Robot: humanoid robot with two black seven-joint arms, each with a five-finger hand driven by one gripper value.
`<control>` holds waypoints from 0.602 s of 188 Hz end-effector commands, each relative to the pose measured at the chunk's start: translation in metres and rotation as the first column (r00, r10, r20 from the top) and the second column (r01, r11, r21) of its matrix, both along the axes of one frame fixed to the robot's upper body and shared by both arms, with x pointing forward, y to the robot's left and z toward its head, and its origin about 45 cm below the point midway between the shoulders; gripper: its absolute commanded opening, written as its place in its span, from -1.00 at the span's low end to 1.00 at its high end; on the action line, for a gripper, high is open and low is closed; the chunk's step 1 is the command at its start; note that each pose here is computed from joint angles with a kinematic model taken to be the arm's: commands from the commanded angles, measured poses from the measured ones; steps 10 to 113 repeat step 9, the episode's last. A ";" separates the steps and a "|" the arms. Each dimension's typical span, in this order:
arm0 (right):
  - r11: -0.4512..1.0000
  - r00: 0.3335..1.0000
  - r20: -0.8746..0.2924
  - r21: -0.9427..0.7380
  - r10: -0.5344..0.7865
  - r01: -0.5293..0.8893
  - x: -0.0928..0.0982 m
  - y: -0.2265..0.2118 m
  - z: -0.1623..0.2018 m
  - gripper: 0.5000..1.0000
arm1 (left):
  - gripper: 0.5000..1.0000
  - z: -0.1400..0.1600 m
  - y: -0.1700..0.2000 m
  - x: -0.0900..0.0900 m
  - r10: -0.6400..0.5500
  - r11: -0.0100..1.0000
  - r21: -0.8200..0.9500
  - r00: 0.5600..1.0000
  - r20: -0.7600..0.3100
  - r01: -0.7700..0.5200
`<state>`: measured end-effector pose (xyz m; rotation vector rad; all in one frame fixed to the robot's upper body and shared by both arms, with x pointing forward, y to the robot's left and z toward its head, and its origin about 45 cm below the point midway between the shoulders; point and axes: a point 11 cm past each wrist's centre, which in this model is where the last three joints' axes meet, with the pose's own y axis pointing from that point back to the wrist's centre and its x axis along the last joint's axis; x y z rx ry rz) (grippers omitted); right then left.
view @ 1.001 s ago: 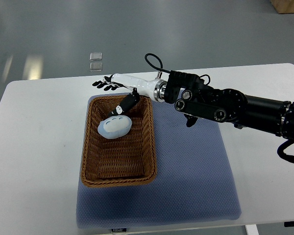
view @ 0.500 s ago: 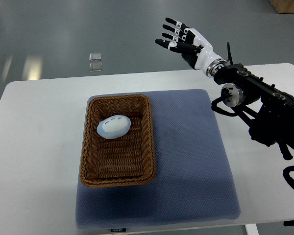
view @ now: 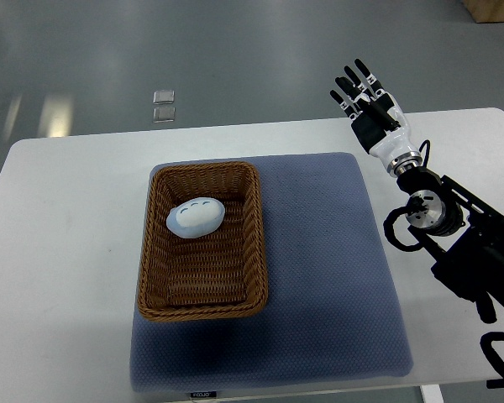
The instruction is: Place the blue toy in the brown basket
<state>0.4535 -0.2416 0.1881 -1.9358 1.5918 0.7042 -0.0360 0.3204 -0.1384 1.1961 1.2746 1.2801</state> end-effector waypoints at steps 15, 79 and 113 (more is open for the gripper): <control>1.000 1.000 -0.019 0.005 -0.007 0.007 -0.004 -0.009 -0.013 0.64 | 1.00 0.000 0.000 0.000 0.000 1.000 -0.001 1.000 0.000 0.000; 1.000 1.000 -0.019 0.005 -0.007 0.007 -0.004 -0.009 -0.013 0.64 | 1.00 0.000 0.000 0.000 0.000 1.000 -0.001 1.000 0.000 0.000; 1.000 1.000 -0.019 0.005 -0.007 0.007 -0.004 -0.009 -0.013 0.64 | 1.00 0.000 0.000 0.000 0.000 1.000 -0.001 1.000 0.000 0.000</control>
